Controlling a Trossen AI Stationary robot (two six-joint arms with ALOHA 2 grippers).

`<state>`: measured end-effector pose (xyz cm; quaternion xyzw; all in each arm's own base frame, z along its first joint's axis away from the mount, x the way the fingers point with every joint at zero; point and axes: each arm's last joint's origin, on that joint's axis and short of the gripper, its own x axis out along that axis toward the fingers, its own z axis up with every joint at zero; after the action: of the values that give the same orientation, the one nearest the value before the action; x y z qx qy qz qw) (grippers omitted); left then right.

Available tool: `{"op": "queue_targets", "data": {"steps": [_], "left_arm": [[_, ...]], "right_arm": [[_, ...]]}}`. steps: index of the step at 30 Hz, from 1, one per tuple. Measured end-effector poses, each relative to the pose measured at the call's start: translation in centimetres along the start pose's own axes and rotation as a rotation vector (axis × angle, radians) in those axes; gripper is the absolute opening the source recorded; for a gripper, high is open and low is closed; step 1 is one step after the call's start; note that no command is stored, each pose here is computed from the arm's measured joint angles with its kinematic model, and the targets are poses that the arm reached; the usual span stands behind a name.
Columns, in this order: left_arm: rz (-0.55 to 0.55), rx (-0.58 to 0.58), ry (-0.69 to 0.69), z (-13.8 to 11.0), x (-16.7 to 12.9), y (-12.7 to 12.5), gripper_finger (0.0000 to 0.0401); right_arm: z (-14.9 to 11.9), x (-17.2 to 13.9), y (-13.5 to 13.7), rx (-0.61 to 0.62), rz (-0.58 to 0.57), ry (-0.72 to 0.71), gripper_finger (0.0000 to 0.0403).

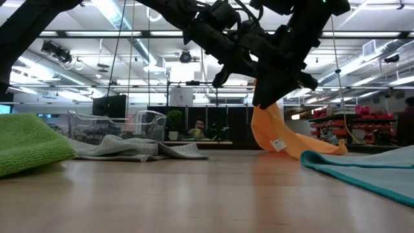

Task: Fold microfiber towels
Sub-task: Fold the orange microfiber cloth

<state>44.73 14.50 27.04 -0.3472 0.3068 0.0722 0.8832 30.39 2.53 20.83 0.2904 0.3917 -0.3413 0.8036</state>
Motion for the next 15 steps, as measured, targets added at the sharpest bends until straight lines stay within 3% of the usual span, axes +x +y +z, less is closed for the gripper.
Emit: {"op": "queue_targets", "data": {"steps": [6,15], "left_arm": [[0.000,0.000,-0.001,0.01,0.00,0.00,0.0002],[-0.027,0.005,-0.007,0.15,0.00,-0.15,0.0002]], "right_arm": [[-0.57,0.54,-0.91,0.109,-0.116,0.029,0.0089],[-0.99,0.56,-0.56,0.174,-0.108,0.027,0.0094]]}}
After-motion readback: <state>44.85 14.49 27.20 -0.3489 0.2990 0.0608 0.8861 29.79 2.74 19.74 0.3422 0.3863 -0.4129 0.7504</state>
